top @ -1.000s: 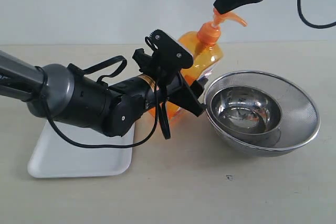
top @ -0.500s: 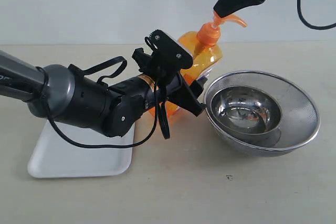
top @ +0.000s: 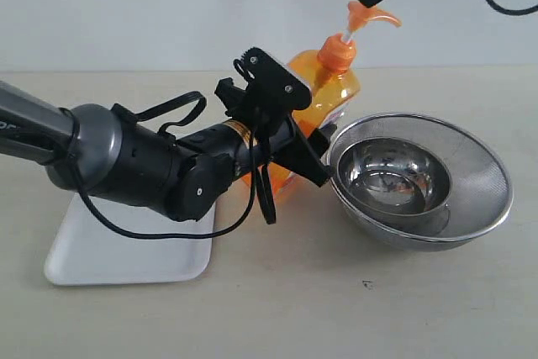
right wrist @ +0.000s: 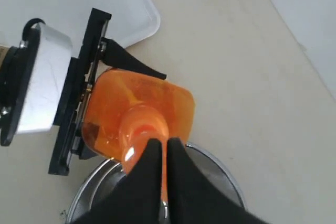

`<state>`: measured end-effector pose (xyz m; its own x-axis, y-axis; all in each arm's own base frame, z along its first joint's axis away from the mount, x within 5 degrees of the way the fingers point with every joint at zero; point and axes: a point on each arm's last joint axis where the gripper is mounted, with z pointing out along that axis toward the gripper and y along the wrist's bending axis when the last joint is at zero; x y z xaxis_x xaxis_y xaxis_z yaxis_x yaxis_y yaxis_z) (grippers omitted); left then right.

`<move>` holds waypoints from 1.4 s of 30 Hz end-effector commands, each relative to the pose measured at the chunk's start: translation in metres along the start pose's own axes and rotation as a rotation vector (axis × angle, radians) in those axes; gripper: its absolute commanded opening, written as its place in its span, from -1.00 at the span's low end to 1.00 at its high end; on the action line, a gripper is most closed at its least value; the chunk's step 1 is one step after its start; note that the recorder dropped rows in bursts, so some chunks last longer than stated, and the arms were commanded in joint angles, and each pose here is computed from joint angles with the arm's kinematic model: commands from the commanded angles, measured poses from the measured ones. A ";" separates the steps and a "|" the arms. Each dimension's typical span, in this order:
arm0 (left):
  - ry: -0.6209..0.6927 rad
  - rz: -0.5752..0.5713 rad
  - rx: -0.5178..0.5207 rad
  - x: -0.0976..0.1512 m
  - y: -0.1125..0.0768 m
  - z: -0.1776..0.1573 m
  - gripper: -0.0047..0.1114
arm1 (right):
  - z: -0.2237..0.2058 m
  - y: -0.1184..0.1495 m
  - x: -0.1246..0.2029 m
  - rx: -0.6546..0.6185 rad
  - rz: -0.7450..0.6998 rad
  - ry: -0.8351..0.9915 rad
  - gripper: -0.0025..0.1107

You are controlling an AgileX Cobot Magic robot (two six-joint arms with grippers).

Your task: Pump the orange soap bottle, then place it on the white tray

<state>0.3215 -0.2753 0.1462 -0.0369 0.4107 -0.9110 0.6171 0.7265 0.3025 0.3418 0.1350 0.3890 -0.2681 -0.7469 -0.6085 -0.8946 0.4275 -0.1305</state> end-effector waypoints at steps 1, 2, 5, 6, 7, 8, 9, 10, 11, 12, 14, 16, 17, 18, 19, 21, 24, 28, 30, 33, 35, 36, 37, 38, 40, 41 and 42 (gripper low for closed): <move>-0.111 0.005 -0.028 -0.019 0.002 -0.001 -0.84 | -0.025 0.001 -0.014 0.059 -0.034 -0.056 -0.96; -0.111 0.005 -0.028 -0.019 0.002 -0.001 -0.84 | -0.028 0.000 -0.016 0.067 -0.039 -0.065 -0.96; -0.111 0.005 -0.028 -0.019 0.002 -0.001 -0.84 | -0.038 0.000 -0.023 0.094 -0.055 -0.092 -0.96; -0.111 0.005 -0.028 -0.019 0.002 -0.001 -0.84 | -0.041 -0.001 -0.025 0.100 -0.057 -0.099 -0.96; -0.111 0.005 -0.028 -0.019 0.002 -0.001 -0.84 | -0.043 -0.001 -0.026 0.108 -0.062 -0.106 -0.96; -0.114 0.005 -0.029 -0.019 0.002 -0.002 -0.84 | -0.046 -0.001 -0.028 0.115 -0.066 -0.114 -0.96; -0.115 0.005 -0.030 -0.019 0.002 -0.002 -0.84 | -0.048 -0.001 -0.029 0.120 -0.061 -0.120 -0.96; -0.115 0.005 -0.030 -0.019 0.002 -0.002 -0.84 | -0.051 -0.001 -0.031 0.129 -0.059 -0.129 -0.96; -0.115 0.005 -0.030 -0.019 0.002 -0.002 -0.84 | -0.052 -0.002 -0.033 0.149 -0.062 -0.144 -0.96; -0.115 0.005 -0.030 -0.019 0.002 -0.002 -0.84 | -0.055 -0.004 -0.035 0.171 -0.067 -0.157 -0.96; -0.117 0.005 -0.031 -0.019 0.003 -0.002 -0.84 | -0.058 -0.006 -0.037 0.202 -0.069 -0.170 -0.96; -0.131 0.005 -0.037 -0.020 0.003 -0.002 -0.84 | -0.060 -0.007 -0.038 0.224 -0.059 -0.175 -0.96; -0.136 0.005 -0.039 -0.021 0.003 -0.002 -0.84 | -0.062 -0.008 -0.038 0.233 -0.060 -0.175 -0.96; -0.141 0.005 -0.042 -0.021 0.004 -0.002 -0.84 | -0.064 -0.007 -0.038 0.241 -0.061 -0.171 -0.96; -0.148 0.005 -0.045 -0.022 0.004 -0.002 -0.84 | -0.065 -0.007 -0.038 0.246 -0.063 -0.170 -0.96; -0.152 -0.006 -0.046 -0.022 0.004 -0.002 -0.84 | -0.068 -0.006 -0.037 0.258 -0.065 -0.167 -0.96; -0.152 -0.006 -0.046 -0.022 0.004 -0.002 -0.84 | -0.076 -0.004 -0.037 0.284 -0.064 -0.166 -0.96; -0.152 -0.006 -0.046 -0.022 0.004 -0.002 -0.84 | -0.092 0.002 -0.037 0.321 -0.066 -0.174 -0.96; -0.152 -0.006 -0.046 -0.022 0.004 -0.002 -0.84 | -0.099 0.006 -0.037 0.331 -0.053 -0.187 -0.96; -0.152 -0.006 -0.046 -0.022 0.004 -0.002 -0.84 | -0.107 0.009 -0.037 0.350 -0.035 -0.192 -0.96; -0.152 -0.006 -0.046 -0.022 0.004 -0.002 -0.84 | -0.112 0.013 -0.036 0.341 -0.031 -0.186 -0.96; -0.152 -0.006 -0.046 -0.022 0.004 -0.002 -0.84 | -0.114 0.015 -0.035 0.341 -0.033 -0.186 -0.96; -0.152 -0.006 -0.046 -0.022 0.004 -0.002 -0.84 | -0.114 0.016 -0.035 0.338 -0.033 -0.184 -0.96; -0.152 -0.006 -0.046 -0.022 0.004 -0.002 -0.84 | -0.117 0.017 -0.035 0.340 -0.034 -0.187 -0.96; -0.152 -0.006 -0.046 -0.022 0.004 -0.002 -0.84 | -0.118 0.018 -0.034 0.349 -0.037 -0.183 -0.96; -0.152 -0.006 -0.046 -0.022 0.004 -0.002 -0.84 | -0.122 0.019 -0.034 0.355 -0.040 -0.187 -0.96; -0.152 -0.006 -0.046 -0.022 0.004 -0.002 -0.84 | -0.123 0.020 -0.034 0.360 -0.037 -0.188 -0.96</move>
<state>0.3223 -0.2756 0.1485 -0.0209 0.3869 -0.9219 0.6079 0.7370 0.2955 0.2959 0.1101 0.4975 -0.1400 -0.6747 -0.7247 -0.7253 0.5681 -0.3888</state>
